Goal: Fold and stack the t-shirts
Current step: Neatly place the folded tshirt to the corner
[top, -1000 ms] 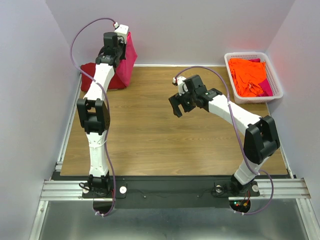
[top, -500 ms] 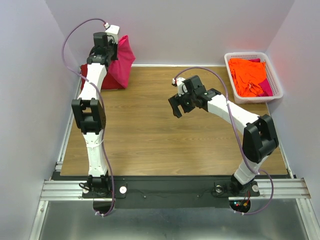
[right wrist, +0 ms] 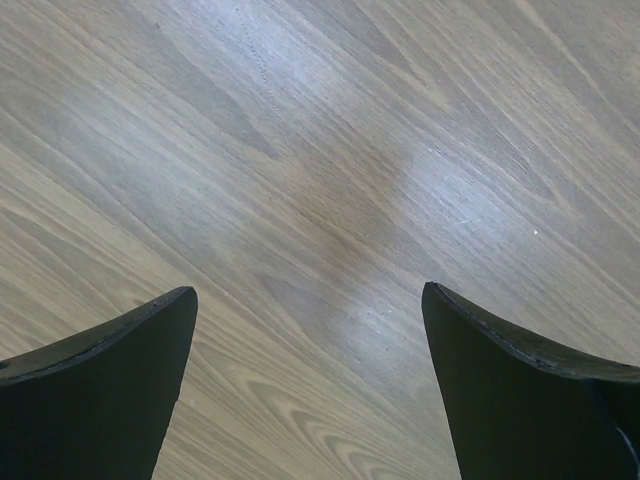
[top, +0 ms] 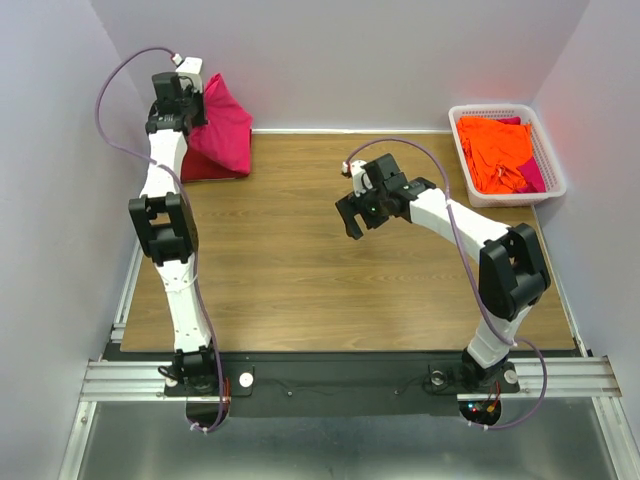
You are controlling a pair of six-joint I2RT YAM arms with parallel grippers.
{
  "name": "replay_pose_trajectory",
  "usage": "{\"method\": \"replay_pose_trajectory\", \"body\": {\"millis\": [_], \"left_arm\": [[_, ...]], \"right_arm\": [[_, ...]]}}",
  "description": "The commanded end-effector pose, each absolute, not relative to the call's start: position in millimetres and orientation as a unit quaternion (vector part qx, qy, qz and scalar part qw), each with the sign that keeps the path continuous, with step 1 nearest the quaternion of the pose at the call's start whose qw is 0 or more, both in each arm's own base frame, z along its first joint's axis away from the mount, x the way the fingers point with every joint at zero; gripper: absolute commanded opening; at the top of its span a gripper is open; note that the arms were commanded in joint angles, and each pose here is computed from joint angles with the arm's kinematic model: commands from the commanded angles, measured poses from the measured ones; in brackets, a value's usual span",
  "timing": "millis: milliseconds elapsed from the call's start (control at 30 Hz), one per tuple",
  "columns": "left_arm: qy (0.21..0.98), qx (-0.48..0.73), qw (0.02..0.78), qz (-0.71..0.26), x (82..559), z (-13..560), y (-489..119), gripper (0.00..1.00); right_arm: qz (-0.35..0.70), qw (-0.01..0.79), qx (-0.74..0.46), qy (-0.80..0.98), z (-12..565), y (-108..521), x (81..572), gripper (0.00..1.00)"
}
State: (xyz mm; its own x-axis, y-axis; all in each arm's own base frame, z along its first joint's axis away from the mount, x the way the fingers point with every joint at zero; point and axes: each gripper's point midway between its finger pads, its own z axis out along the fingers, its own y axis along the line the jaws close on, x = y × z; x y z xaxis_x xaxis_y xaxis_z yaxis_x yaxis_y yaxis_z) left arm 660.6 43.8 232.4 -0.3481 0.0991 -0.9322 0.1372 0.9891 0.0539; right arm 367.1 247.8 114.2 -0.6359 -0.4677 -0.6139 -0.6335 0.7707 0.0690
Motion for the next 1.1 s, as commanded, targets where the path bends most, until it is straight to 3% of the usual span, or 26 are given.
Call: {"method": "replay_pose_trajectory", "body": {"millis": [0, 400, 533, 633, 767, 967, 1067], "left_arm": [[0.797, 0.08, 0.599, -0.017, 671.3, 248.6, 68.2, 0.0], [0.812, 0.073, 0.579, -0.001, 681.5, 196.0, 119.8, 0.0], [0.813, 0.07, 0.578, -0.001, 679.1, 188.9, 139.7, 0.22], [0.813, 0.064, 0.578, 0.022, 676.5, 192.9, 157.1, 0.45], [0.804, 0.054, 0.587, 0.074, 668.5, 220.1, 183.3, 0.57], [0.796, 0.064, 0.593, 0.106, 655.4, 248.8, 195.9, 0.6], [0.792, 0.071, 0.599, 0.093, 652.8, 254.7, 189.7, 0.56]], "right_arm": [[0.151, 0.317, -0.31, 0.883, 133.2, 257.4, 378.5, 1.0], [0.155, 0.3, -0.309, 0.889, 123.9, 261.7, 380.9, 1.0], [0.152, 0.299, -0.308, 0.89, 123.0, 260.5, 381.5, 1.0], [0.152, 0.296, -0.309, 0.891, 121.5, 260.2, 380.4, 1.0], [0.154, 0.298, -0.31, 0.89, 123.7, 260.1, 379.5, 1.0], [0.157, 0.296, -0.312, 0.889, 123.7, 260.5, 376.8, 1.0], [0.155, 0.294, -0.313, 0.89, 121.0, 259.9, 377.3, 1.0]]}}
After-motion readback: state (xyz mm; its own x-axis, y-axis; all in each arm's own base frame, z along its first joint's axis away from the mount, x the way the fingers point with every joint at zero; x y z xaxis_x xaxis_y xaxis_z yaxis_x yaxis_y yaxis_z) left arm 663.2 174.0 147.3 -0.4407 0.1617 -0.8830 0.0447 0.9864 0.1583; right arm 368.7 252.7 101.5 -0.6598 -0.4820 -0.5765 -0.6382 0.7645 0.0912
